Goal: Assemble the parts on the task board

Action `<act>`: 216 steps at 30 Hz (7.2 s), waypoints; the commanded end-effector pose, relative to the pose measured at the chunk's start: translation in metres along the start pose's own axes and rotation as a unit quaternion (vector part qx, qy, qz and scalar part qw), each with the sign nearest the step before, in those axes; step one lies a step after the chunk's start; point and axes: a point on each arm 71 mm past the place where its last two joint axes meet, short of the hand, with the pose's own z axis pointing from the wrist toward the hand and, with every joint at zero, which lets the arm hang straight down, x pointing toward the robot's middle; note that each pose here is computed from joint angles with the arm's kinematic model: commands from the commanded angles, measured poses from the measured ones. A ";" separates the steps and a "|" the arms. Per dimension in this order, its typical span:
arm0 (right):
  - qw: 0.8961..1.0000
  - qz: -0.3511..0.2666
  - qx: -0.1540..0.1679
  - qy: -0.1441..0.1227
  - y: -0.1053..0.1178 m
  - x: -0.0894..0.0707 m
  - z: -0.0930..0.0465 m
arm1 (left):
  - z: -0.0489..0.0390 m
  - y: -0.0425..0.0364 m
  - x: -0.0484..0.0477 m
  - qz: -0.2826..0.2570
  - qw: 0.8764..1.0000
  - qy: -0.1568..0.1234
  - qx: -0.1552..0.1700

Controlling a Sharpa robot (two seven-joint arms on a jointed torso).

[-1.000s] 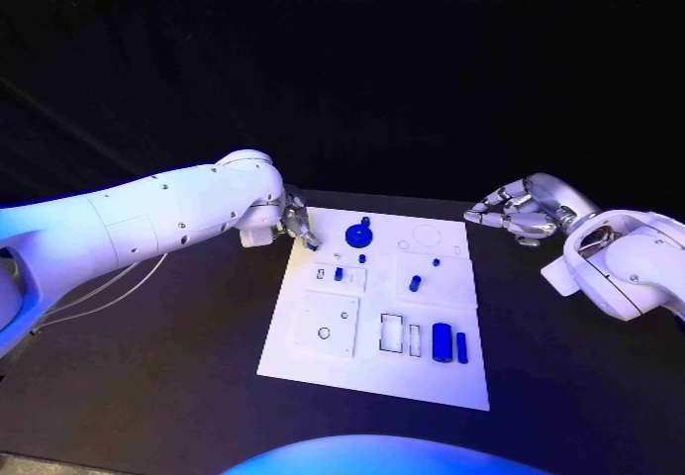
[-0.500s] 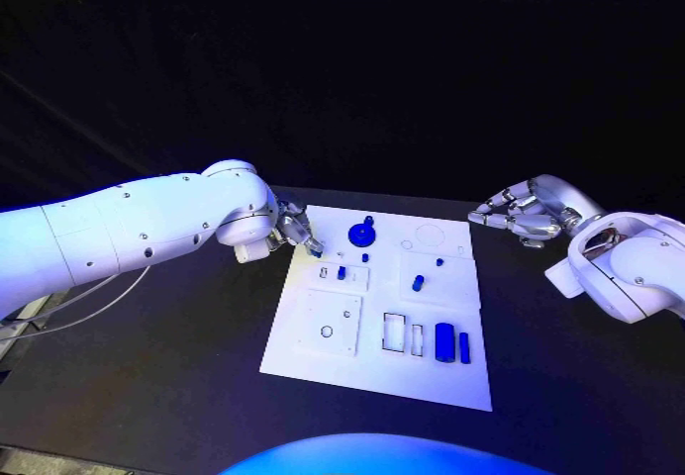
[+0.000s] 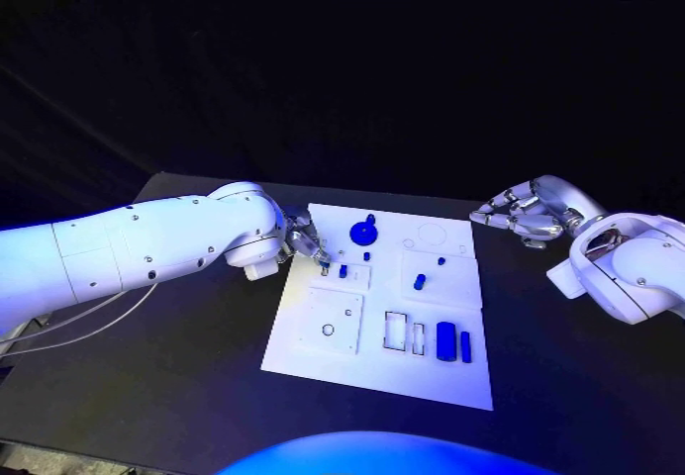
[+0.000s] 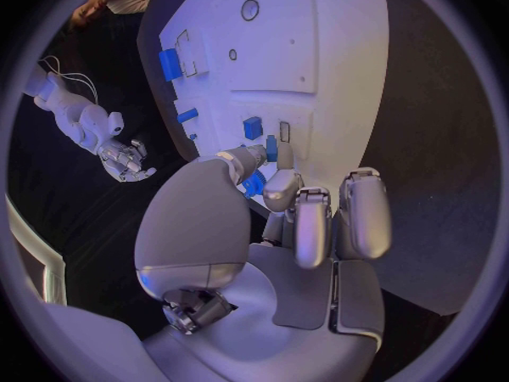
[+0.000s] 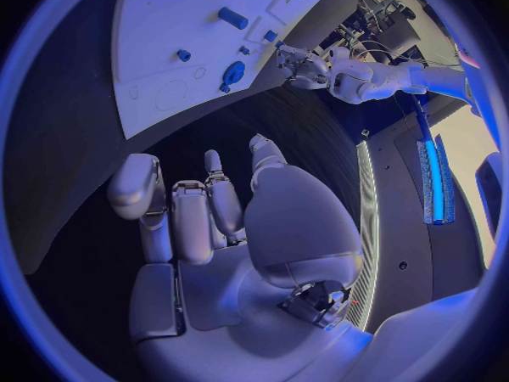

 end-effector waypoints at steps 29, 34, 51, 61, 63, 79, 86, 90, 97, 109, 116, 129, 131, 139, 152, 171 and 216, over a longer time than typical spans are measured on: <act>1.000 -0.001 -0.002 0.003 0.000 0.000 -0.001 | 0.0049 -0.0075 0.0084 0.097 0.995 -0.008 0.000; 1.000 -0.001 -0.002 0.003 0.000 0.000 -0.001 | 0.0061 -0.0083 0.0096 0.102 0.995 -0.003 -0.001; 1.000 -0.001 -0.002 0.003 0.000 0.000 -0.001 | 0.0057 -0.0087 0.0129 0.117 0.993 0.009 -0.002; 1.000 -0.001 -0.002 0.003 0.000 0.000 -0.001 | 0.0051 -0.0080 0.0134 0.119 0.993 0.010 -0.002; 1.000 -0.001 -0.002 0.003 0.000 0.001 -0.001 | 0.0051 -0.0078 0.0132 0.119 0.993 0.009 -0.003; 1.000 -0.001 -0.002 0.003 0.000 0.000 -0.002 | 0.0059 -0.0071 0.0127 0.119 0.993 0.010 -0.006; 1.000 -0.001 -0.002 0.003 0.000 0.000 -0.002 | 0.0066 -0.0083 0.0132 0.119 0.993 0.012 -0.005; 1.000 -0.001 -0.002 0.003 0.000 0.000 -0.002 | 0.0071 -0.0085 0.0132 0.119 0.993 0.013 -0.006; 1.000 0.000 -0.003 0.002 0.000 0.000 -0.002 | 0.0084 -0.0082 0.0127 0.120 0.993 0.014 -0.007; 1.000 0.000 -0.003 0.002 0.000 0.000 -0.003 | 0.0106 -0.0097 0.0127 0.121 0.993 0.015 -0.008; 1.000 0.000 -0.003 0.001 0.000 0.000 -0.003 | 0.0112 -0.0108 0.0132 0.122 0.992 0.017 -0.008; 1.000 0.000 -0.003 0.001 0.000 0.000 -0.003 | 0.0120 -0.0107 0.0130 0.123 0.992 0.018 -0.009; 1.000 0.000 -0.003 0.001 0.000 0.000 -0.003 | 0.0122 -0.0104 0.0127 0.123 0.992 0.018 -0.009; 1.000 0.000 -0.003 0.001 0.000 0.000 -0.003 | 0.0132 -0.0086 0.0110 0.120 0.993 0.015 -0.012; 1.000 0.000 -0.003 0.000 -0.001 -0.001 -0.003 | 0.0104 -0.0089 0.0098 0.112 0.994 0.010 -0.008; 1.000 -0.001 -0.003 0.000 -0.002 -0.001 -0.002 | -0.0036 -0.0127 -0.0023 0.027 0.999 -0.022 0.023; 1.000 0.003 -0.004 0.000 -0.004 0.000 -0.002 | 0.0178 -0.0798 0.0279 0.252 0.922 -0.146 0.254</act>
